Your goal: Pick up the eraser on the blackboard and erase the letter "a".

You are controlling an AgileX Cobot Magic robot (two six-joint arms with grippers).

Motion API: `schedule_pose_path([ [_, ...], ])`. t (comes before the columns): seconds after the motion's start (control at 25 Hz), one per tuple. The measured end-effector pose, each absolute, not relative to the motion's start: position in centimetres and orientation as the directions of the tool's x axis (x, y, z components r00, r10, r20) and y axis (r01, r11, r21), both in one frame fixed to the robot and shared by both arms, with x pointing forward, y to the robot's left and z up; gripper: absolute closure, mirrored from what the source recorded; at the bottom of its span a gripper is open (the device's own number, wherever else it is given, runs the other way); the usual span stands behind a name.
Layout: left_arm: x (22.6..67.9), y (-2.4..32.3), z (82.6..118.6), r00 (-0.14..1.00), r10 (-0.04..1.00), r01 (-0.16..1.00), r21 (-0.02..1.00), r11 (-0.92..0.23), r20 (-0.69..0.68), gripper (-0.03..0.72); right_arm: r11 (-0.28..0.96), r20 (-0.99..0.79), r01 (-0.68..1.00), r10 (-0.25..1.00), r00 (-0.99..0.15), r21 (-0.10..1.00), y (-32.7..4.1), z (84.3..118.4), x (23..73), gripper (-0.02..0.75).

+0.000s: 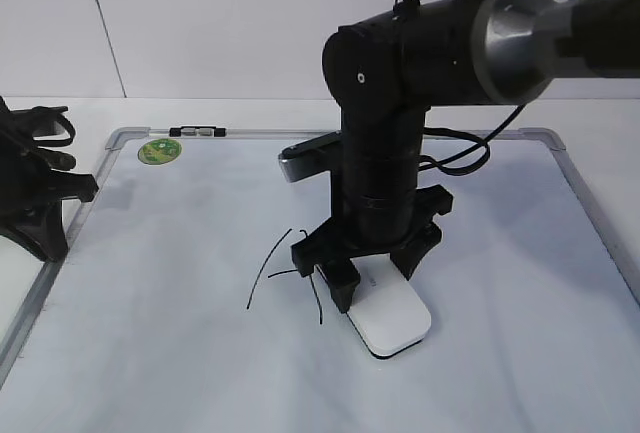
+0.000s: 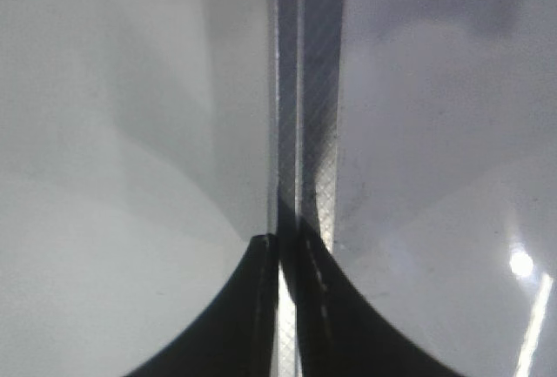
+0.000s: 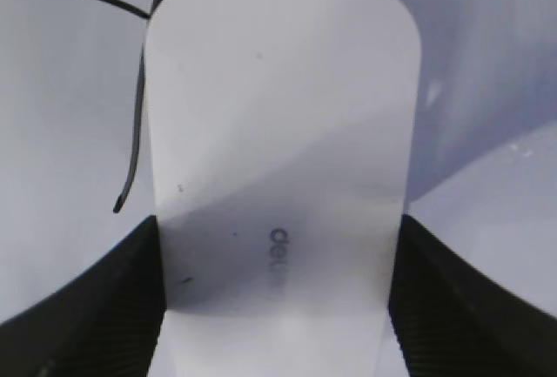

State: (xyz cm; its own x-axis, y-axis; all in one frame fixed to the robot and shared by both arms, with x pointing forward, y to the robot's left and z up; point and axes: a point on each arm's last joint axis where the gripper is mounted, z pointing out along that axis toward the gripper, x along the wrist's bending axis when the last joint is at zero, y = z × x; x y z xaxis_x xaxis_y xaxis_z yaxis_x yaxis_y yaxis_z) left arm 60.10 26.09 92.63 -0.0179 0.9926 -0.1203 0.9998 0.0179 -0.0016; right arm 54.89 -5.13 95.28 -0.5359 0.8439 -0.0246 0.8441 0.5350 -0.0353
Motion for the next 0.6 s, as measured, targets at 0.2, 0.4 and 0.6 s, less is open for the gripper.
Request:
schedule_pose_path([
  [0.2,60.1,26.1,92.6,-0.018,0.993,1.0,-0.002,0.018,-0.12,0.657,0.527,-0.037,0.849,0.849,-0.528,-0.04,-5.2,95.3,54.9,0.188],
  [0.4,60.1,26.1,92.6,-0.018,0.993,1.0,-0.002,0.018,-0.12,0.657,0.495,-0.024,0.868,0.868,-0.496,-0.043,-6.1,95.3,55.6,0.188],
  [0.6,60.1,26.1,92.6,-0.02,0.992,1.0,0.0,0.02,-0.123,0.657,0.444,0.017,0.894,0.896,-0.444,-0.051,-7.1,95.3,56.2,0.188],
])
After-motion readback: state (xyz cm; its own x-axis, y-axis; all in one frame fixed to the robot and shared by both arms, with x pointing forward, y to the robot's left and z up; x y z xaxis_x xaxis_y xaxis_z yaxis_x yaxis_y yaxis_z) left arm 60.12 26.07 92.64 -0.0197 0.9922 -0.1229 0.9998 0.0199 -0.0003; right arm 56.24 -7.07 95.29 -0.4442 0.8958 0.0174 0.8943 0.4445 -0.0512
